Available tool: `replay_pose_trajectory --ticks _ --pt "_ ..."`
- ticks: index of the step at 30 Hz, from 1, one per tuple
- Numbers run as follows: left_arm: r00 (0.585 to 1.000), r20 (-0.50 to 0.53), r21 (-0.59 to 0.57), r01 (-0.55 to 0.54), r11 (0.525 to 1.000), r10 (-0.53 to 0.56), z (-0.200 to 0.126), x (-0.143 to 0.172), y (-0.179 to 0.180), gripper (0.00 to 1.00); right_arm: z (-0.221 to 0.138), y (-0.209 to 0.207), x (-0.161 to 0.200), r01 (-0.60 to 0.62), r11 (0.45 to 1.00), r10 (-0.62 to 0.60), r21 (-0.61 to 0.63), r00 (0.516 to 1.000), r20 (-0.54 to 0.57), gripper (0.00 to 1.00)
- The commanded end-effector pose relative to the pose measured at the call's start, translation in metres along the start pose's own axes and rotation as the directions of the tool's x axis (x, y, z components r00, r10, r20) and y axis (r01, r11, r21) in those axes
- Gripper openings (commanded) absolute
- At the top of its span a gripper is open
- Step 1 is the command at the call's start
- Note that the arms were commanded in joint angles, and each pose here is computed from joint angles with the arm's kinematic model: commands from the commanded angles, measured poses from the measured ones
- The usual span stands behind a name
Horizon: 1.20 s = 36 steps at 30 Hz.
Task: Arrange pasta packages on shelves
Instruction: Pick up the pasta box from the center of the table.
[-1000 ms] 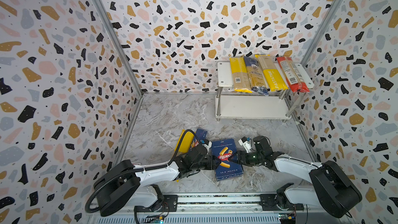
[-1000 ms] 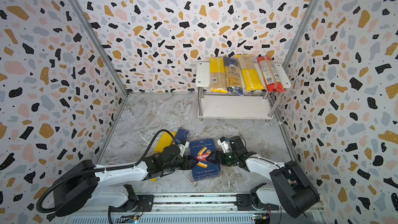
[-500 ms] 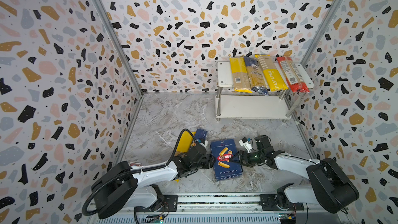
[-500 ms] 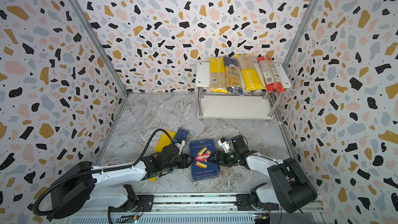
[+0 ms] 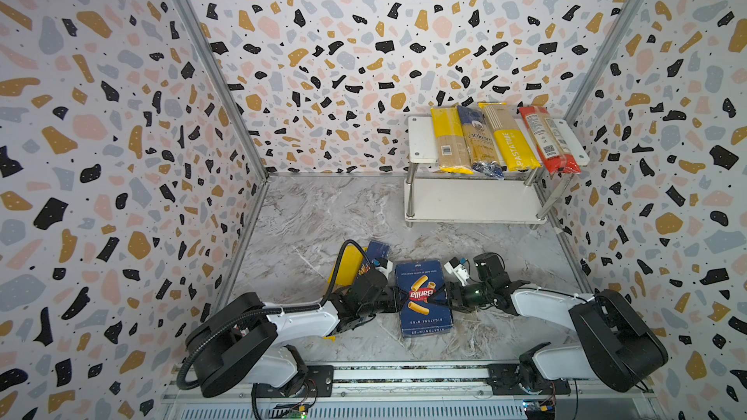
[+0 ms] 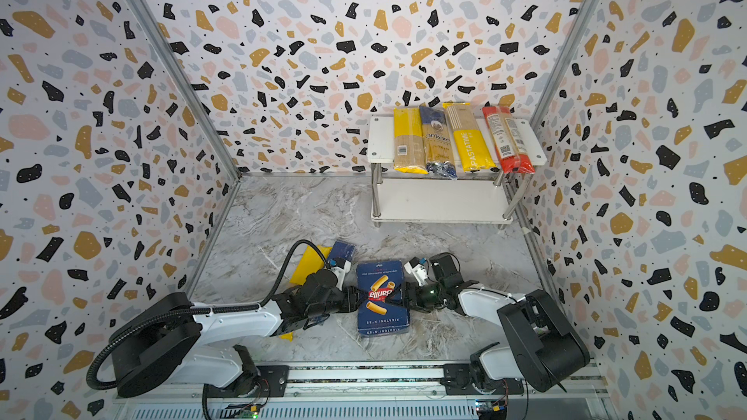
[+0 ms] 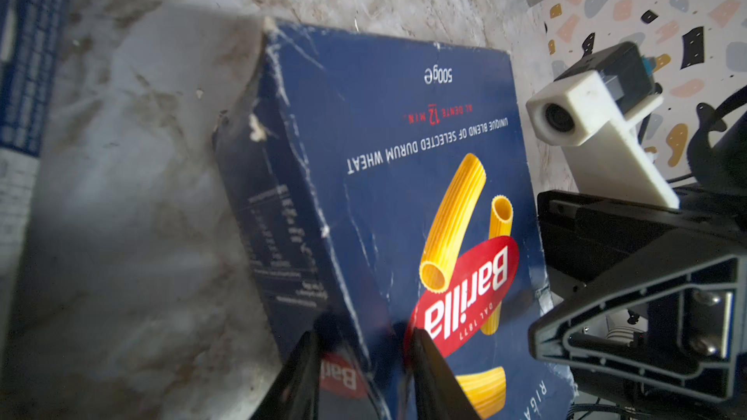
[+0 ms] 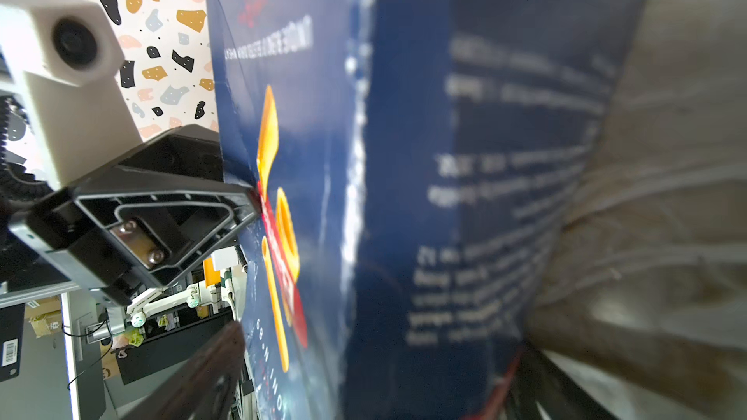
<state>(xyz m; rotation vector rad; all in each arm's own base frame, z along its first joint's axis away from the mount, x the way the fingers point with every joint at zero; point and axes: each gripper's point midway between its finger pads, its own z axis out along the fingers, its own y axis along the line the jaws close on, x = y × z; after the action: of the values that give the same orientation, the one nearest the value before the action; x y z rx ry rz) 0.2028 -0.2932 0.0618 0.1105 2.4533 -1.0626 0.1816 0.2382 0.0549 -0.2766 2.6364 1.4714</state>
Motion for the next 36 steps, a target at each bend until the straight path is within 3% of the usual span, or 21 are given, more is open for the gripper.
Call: replay_pose_trajectory --ticks 1,10,18,25,36 --pt "0.995 -0.095 0.021 0.022 1.000 -0.020 0.006 0.029 0.009 0.36 0.018 0.006 0.018 -0.009 1.000 0.008 -0.021 0.996 -0.090 0.95" --pt "0.995 -0.101 0.118 0.024 0.993 -0.012 -0.002 0.034 -0.004 0.32 0.029 0.025 0.018 -0.010 0.998 0.005 -0.065 0.997 -0.083 0.94" --pt "0.998 -0.060 0.212 0.004 0.977 0.009 -0.016 0.022 -0.029 0.32 0.018 0.066 0.005 0.049 0.975 -0.053 -0.218 0.998 -0.014 0.90" --pt "0.999 -0.030 0.297 -0.008 0.955 0.017 -0.026 0.010 -0.055 0.32 0.019 0.083 0.005 0.093 0.964 -0.100 -0.248 0.995 -0.014 0.85" --pt "1.000 -0.014 0.374 -0.016 0.927 0.023 -0.029 0.006 -0.075 0.32 0.023 0.111 0.006 0.144 0.930 -0.161 -0.337 0.987 -0.023 0.90"
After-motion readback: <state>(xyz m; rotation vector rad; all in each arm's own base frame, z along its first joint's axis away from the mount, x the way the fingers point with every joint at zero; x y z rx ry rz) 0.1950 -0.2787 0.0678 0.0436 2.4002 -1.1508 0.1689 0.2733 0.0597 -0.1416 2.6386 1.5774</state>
